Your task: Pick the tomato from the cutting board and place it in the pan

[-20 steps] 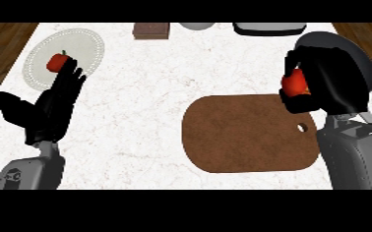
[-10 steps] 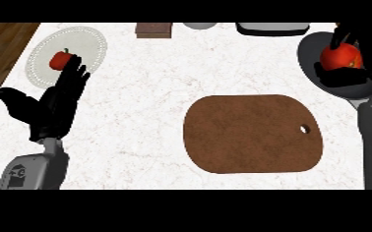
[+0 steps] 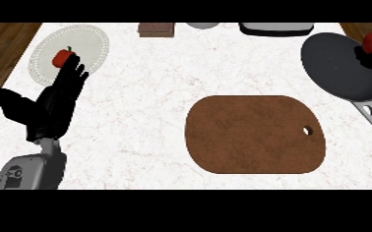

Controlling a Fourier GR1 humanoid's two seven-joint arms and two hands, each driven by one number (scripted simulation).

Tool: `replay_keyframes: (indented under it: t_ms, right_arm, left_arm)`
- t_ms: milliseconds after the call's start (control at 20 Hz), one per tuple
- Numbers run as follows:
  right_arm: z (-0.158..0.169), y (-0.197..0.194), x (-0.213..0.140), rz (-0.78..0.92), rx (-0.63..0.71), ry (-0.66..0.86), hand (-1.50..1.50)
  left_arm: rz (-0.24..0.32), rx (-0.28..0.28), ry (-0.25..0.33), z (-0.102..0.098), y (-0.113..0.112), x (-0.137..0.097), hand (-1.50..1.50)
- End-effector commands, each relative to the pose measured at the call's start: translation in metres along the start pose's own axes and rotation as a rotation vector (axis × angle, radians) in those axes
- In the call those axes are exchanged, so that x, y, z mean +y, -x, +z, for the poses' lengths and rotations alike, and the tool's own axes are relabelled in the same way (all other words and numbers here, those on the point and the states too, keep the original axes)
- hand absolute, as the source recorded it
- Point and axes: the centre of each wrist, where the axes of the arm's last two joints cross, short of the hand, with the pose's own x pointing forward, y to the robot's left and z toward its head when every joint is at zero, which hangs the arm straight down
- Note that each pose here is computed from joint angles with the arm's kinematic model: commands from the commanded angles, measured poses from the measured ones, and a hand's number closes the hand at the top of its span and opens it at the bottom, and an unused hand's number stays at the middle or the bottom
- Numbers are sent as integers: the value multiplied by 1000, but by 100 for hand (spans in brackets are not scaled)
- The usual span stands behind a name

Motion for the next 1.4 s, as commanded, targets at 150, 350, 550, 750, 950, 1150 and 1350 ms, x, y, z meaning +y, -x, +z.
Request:
replay_keyframes:
  t_ms: [150, 350, 550, 750, 950, 1150, 1350]
  right_arm:
    - [-9, 71, 8, -29, 19, 4, 150]
    - [-6, 77, 30, -60, -18, -30, 150]
    - [7, 94, 44, -70, -35, -78, 150]
    - [13, 97, 56, -3, -2, -101, 150]
    - [32, 97, 86, -116, 223, -160, -150]
    - [38, 112, 78, -138, 210, -248, -150]
    - [32, 105, 79, -232, 181, -221, -150]
  left_arm:
    - [6, 1, 29, -3, -3, -12, 0]
    - [6, -11, 42, 2, -5, -20, 0]
    - [0, -41, 41, -1, 2, -19, 0]
    - [5, -9, 75, -5, -15, -18, 0]
    - [-13, -27, 54, -8, -5, -20, 0]
    - [1, -18, 50, -6, -1, -20, 0]
    - [0, -27, 65, -11, -6, -24, 0]
